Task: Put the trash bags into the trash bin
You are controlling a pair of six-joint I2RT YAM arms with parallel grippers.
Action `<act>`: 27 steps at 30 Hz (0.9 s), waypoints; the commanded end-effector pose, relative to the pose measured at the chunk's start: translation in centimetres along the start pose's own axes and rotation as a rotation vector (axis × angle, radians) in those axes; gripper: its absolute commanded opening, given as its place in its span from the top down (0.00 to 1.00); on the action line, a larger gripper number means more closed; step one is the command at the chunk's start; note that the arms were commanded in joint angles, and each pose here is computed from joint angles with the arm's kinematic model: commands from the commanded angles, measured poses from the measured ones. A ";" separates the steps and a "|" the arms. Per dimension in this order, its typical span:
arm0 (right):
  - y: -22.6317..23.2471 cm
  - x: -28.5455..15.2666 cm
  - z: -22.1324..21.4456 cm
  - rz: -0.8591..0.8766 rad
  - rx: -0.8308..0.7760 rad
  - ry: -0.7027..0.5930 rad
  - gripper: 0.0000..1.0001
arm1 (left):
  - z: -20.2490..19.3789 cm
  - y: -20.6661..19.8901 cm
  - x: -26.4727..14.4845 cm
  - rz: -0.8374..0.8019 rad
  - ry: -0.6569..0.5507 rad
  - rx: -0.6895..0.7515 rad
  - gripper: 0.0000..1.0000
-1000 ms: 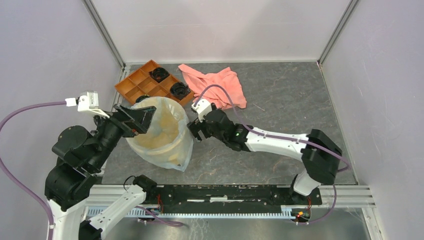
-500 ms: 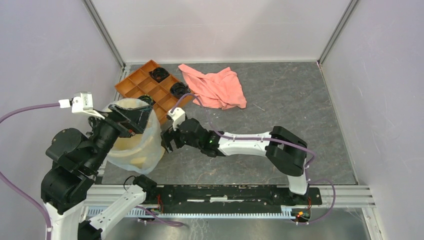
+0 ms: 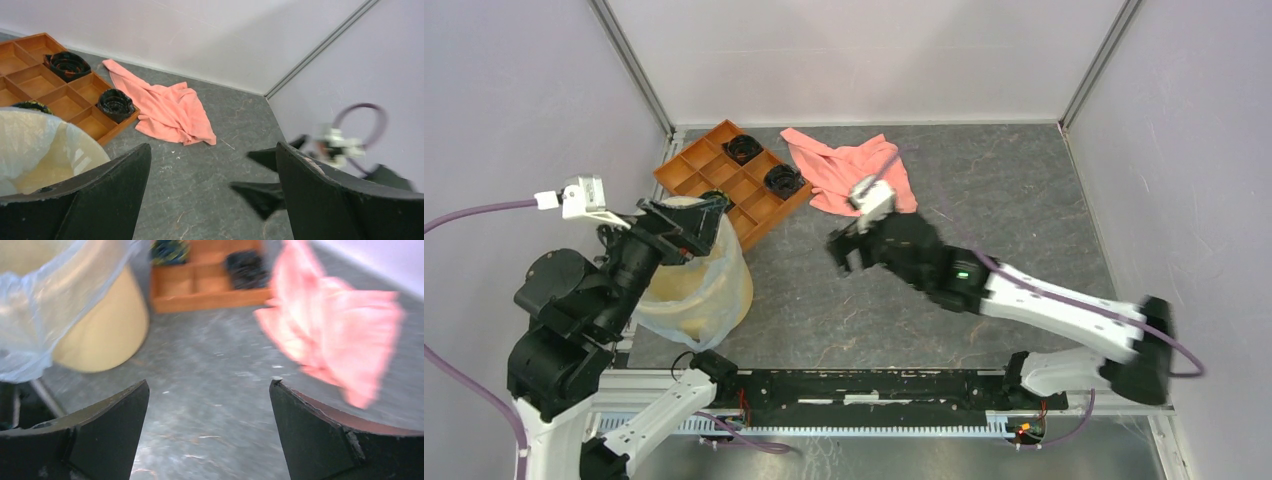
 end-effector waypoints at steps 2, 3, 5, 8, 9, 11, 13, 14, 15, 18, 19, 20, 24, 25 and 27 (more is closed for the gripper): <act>-8.0 -9.8 4.2 -0.341 -0.139 -0.101 0.02 | 1.1 -0.4 2.3 0.003 -0.066 0.046 0.00; -9.2 -11.8 5.4 -0.405 -0.149 -0.120 0.02 | 1.2 -0.4 2.6 0.004 -0.082 0.041 0.00; -10.8 -15.6 7.9 -0.490 -0.138 -0.168 0.02 | 1.7 -0.9 3.1 -0.017 -0.099 0.046 0.00; -12.0 -20.4 11.0 -0.516 -0.132 -0.248 0.02 | 2.4 -1.6 4.1 -0.026 -0.100 0.073 0.00; -12.2 -21.4 11.5 -0.521 -0.128 -0.265 0.02 | 2.7 -1.6 4.3 -0.017 -0.107 0.083 0.00; -13.0 -23.3 12.4 -0.553 -0.110 -0.300 0.02 | 3.3 -1.5 4.7 0.004 -0.119 0.104 0.00; -13.7 -24.9 12.8 -0.584 -0.098 -0.332 0.02 | 4.0 -1.5 4.9 0.017 -0.135 0.119 0.00; -14.0 -25.4 12.9 -0.594 -0.088 -0.345 0.02 | 4.1 -1.6 5.1 0.013 -0.136 0.128 0.00; -14.1 -25.9 12.9 -0.594 -0.076 -0.367 0.02 | 4.2 -1.8 5.2 0.006 -0.135 0.138 0.00; -14.3 -26.8 12.8 -0.571 -0.034 -0.418 0.02 | 3.9 -1.7 5.7 0.015 -0.119 0.148 0.00; -14.3 -27.1 12.8 -0.562 -0.019 -0.434 0.02 | 3.7 -1.7 5.8 0.017 -0.114 0.143 0.00; -14.3 -27.3 12.7 -0.552 -0.009 -0.446 0.02 | 3.6 -1.7 6.0 0.015 -0.111 0.139 0.00; -14.1 -27.3 12.4 -0.525 -0.001 -0.467 0.02 | 2.9 -1.8 6.7 0.008 -0.096 0.134 0.00; -14.0 -27.2 12.3 -0.517 -0.001 -0.469 0.02 | 2.6 -1.8 6.9 0.007 -0.090 0.133 0.00; -14.0 -27.2 12.3 -0.515 -0.002 -0.464 0.02 | 2.1 -1.8 7.3 0.004 -0.077 0.133 0.00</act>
Point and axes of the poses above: each gripper's point midway between its finger pads, its own x axis out along the fingers, its own y axis along the line the jaws close on, z = x × y, the point moved 2 cm from there along -x, back along the fingers, and after that the axes turned 6 degrees about x, right-handed, at the moved point
